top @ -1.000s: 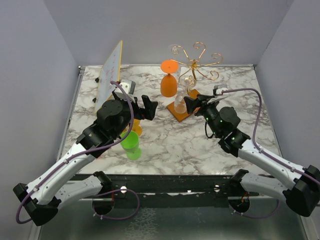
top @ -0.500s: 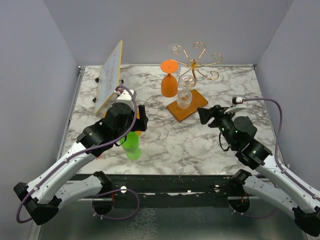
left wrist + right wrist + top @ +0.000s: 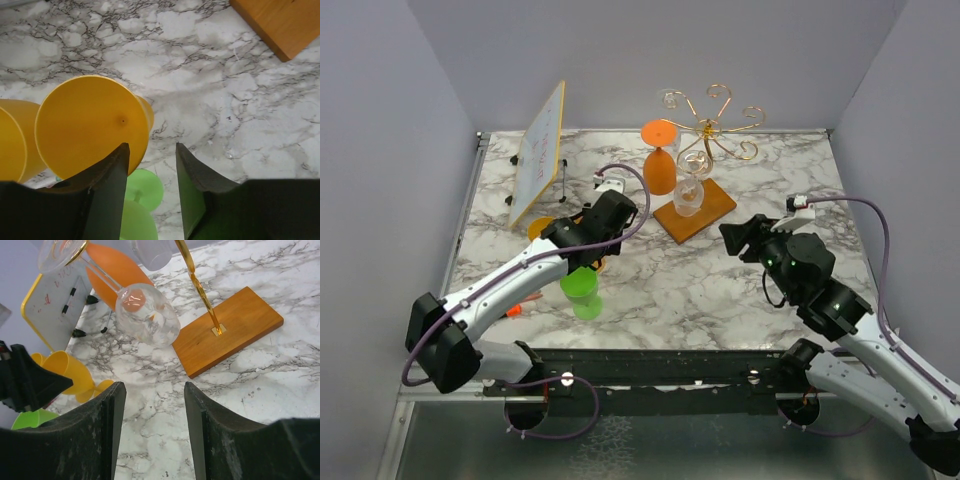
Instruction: Place the wine glass upside down on the wine glass rack
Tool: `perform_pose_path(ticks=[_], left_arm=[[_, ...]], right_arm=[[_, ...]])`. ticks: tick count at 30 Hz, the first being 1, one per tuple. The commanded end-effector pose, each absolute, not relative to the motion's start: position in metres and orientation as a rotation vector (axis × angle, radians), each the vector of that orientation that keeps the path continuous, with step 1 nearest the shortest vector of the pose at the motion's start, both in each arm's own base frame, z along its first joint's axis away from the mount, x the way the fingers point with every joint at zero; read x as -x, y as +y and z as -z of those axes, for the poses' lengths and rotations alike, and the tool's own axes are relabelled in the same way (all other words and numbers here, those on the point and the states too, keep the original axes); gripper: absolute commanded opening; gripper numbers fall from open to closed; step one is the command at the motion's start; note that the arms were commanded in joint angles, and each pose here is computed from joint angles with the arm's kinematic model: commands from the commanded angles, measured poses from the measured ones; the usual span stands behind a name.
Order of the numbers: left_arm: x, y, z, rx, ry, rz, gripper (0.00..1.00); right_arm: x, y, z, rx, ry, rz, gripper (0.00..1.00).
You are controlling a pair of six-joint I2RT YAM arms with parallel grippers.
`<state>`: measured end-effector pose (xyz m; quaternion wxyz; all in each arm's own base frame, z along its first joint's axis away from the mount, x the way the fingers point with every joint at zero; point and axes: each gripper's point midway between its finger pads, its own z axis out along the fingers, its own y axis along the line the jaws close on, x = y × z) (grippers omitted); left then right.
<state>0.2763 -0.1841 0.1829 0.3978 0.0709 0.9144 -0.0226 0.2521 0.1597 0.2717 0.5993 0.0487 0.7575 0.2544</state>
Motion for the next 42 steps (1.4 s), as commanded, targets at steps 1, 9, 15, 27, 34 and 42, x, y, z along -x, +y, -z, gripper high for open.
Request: perform_pose_path(ticks=[1, 9, 15, 27, 34, 42], left_arm=[[-0.287, -0.169, -0.171, -0.172, 2.338, -0.102, 0.41], [-0.291, -0.175, -0.169, -0.206, 2.347, -0.081, 0.18], [-0.284, -0.203, -0.181, -0.309, 2.356, 0.113, 0.00], [-0.246, -0.287, -0.239, -0.392, 2.145, 0.865, 0.00], [-0.228, -0.312, -0.257, -0.407, 1.948, 1.084, 0.00], [-0.206, -0.333, -0.271, -0.470, 1.729, 1.152, 0.00]], right_arm=[[-0.245, 0.155, -0.273, -0.133, 1.762, -0.602, 0.54], [-0.246, 0.158, -0.271, -0.134, 1.772, -0.613, 0.52], [-0.245, 0.162, -0.264, -0.199, 1.802, -0.667, 0.52], [-0.236, 0.148, -0.217, -0.520, 1.941, -0.662, 0.60], [-0.219, 0.160, -0.196, -0.954, 1.980, -0.907, 0.60], [-0.224, 0.178, -0.197, -1.324, 1.879, -1.153, 0.52]])
